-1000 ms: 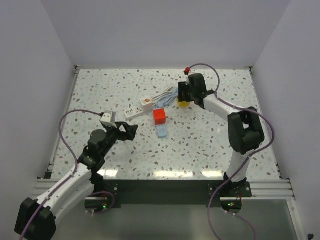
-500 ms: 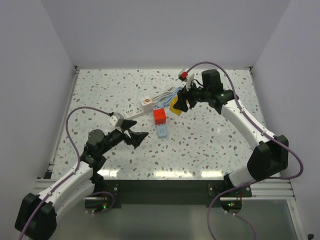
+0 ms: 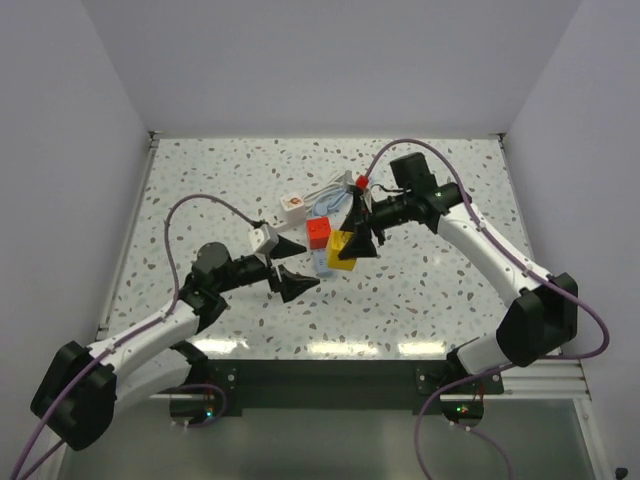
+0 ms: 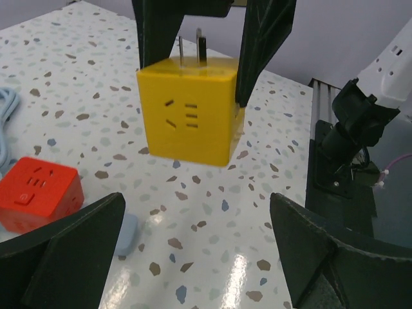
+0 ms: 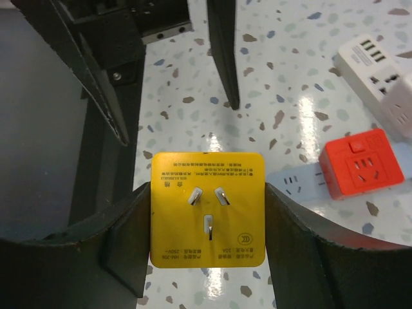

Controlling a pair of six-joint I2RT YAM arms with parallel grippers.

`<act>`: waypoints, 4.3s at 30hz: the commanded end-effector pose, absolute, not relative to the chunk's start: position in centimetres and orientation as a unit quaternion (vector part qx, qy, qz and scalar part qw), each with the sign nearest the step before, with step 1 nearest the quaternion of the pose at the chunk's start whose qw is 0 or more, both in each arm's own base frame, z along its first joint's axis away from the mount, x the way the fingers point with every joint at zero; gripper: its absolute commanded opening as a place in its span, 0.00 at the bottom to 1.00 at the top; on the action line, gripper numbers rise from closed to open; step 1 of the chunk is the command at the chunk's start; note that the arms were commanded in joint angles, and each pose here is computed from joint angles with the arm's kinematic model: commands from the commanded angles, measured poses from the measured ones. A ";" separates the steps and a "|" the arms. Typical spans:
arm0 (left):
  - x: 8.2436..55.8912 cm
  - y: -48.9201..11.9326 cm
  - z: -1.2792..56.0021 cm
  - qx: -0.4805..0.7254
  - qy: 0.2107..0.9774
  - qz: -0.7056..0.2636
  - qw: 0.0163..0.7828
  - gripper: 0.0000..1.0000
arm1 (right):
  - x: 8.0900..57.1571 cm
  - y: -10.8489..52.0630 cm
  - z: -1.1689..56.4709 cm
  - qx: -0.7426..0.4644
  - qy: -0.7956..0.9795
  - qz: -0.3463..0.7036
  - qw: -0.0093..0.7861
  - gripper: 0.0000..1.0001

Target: Insert the plug

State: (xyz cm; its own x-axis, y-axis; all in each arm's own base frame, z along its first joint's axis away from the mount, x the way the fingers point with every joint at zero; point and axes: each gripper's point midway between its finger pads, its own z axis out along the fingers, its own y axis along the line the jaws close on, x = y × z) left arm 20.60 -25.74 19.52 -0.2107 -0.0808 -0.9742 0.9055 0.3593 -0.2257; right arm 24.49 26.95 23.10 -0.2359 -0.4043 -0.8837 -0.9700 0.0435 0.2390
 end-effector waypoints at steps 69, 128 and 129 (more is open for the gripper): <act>20.8 -26.1 30.4 0.315 0.477 -0.434 0.696 0.00 | 24.9 27.1 35.3 -0.184 0.617 0.617 0.452 0.98; 15.1 -31.8 42.8 0.467 0.161 -0.518 0.698 0.00 | 9.7 26.3 44.7 -0.224 0.376 0.855 0.278 0.80; 14.9 -31.7 42.5 0.466 0.160 -0.519 0.699 0.00 | 9.8 26.3 44.6 -0.225 0.375 0.855 0.278 0.80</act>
